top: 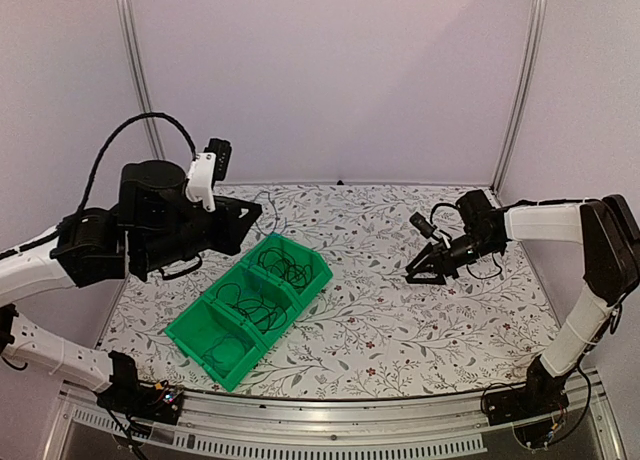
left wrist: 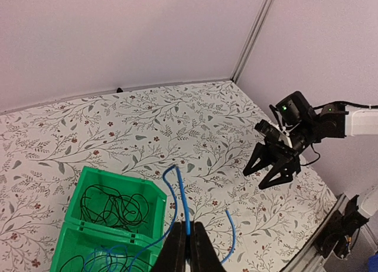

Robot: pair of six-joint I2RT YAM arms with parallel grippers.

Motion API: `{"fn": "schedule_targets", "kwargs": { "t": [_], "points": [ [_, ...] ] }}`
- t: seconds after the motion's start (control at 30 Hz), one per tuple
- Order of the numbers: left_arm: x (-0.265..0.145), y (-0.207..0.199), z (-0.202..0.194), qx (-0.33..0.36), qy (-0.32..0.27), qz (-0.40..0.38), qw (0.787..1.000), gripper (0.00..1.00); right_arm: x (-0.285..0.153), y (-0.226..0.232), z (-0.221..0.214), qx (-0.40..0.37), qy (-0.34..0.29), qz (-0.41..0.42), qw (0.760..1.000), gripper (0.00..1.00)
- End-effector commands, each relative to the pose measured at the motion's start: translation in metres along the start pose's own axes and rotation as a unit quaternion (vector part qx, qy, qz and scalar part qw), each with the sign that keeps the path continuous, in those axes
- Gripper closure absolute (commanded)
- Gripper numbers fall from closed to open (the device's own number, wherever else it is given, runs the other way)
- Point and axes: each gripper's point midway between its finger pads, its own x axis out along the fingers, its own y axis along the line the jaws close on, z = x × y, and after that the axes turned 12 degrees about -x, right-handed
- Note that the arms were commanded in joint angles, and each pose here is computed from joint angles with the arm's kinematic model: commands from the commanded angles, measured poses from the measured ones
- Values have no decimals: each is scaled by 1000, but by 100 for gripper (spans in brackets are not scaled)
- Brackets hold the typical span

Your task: Untangle the cables

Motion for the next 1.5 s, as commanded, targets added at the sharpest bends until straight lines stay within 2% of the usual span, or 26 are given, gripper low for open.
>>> {"fn": "schedule_targets", "kwargs": {
  "t": [0.0, 0.27, 0.57, 0.97, 1.23, 1.47],
  "points": [
    [-23, 29, 1, -37, -14, 40, 998, 100, 3, 1, 2, -3, -3, 17, 1000, 38],
    [-61, 54, 17, -49, -36, 60, 996, 100, 3, 1, 1, -1, -1, 18, 1000, 38],
    [-87, 21, 32, -44, -16, -40, 998, 100, 5, 0, -1, 3, 2, 22, 1000, 39],
    [-118, 46, 26, -99, -1, -36, 994, 100, 7, -2, -4, 10, 5, 25, 1000, 39],
    [-132, 43, 20, -96, 39, -51, 993, 100, 8, -3, -7, 14, 10, 25, 1000, 39],
    [-129, 71, -10, -105, 76, 5, 992, 100, 9, -4, -8, 15, 12, 24, 1000, 39]
  ]
}}
